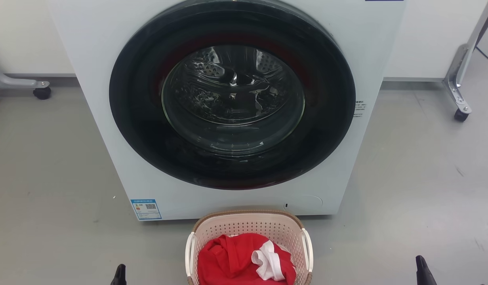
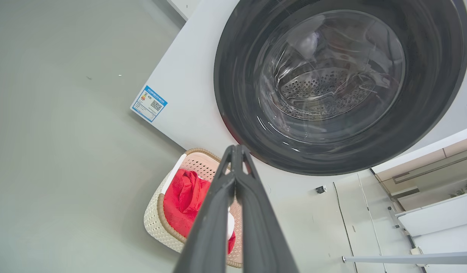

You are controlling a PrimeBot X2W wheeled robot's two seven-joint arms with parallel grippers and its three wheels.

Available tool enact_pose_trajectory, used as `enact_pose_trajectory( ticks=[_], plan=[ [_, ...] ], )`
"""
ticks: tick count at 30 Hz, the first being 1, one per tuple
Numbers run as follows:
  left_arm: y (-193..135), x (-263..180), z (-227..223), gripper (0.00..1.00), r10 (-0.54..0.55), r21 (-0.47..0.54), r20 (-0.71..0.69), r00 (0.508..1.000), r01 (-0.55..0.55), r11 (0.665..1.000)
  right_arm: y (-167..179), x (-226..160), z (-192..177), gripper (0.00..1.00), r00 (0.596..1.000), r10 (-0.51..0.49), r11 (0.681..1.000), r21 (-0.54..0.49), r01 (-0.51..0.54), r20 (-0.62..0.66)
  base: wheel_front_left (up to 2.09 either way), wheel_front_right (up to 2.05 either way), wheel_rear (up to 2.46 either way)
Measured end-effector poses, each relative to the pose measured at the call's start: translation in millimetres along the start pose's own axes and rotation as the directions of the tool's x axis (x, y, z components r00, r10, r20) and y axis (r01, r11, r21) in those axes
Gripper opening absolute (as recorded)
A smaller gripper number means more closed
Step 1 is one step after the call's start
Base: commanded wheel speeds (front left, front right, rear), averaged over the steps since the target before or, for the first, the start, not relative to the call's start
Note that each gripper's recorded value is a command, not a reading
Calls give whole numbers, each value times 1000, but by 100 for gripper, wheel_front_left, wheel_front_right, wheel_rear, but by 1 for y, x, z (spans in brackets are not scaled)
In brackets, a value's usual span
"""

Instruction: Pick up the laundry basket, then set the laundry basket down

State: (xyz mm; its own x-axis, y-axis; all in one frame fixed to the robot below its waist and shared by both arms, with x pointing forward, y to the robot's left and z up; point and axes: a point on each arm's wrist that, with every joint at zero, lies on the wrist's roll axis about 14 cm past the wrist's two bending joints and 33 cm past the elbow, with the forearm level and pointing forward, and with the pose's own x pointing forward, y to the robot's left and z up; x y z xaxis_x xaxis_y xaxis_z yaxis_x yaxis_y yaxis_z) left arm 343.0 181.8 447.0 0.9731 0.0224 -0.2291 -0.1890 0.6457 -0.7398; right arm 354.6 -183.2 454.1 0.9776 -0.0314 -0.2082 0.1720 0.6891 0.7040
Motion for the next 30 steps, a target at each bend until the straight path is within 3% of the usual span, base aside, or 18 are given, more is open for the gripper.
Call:
enact_pose_trajectory(
  ticks=[16, 30],
  plan=[
    [-3, 9, 6, 0, -19, -228, -10, 1000, 17, 974, 1, 8, 9, 0, 1000, 16, 969, 247, -15, -3, 0, 0, 0],
    [-11, 18, 15, 0, -63, -429, 0, 998, 57, 902, 2, 13, 18, 0, 999, 43, 882, 470, -44, 13, 0, 0, 0]
  ],
)
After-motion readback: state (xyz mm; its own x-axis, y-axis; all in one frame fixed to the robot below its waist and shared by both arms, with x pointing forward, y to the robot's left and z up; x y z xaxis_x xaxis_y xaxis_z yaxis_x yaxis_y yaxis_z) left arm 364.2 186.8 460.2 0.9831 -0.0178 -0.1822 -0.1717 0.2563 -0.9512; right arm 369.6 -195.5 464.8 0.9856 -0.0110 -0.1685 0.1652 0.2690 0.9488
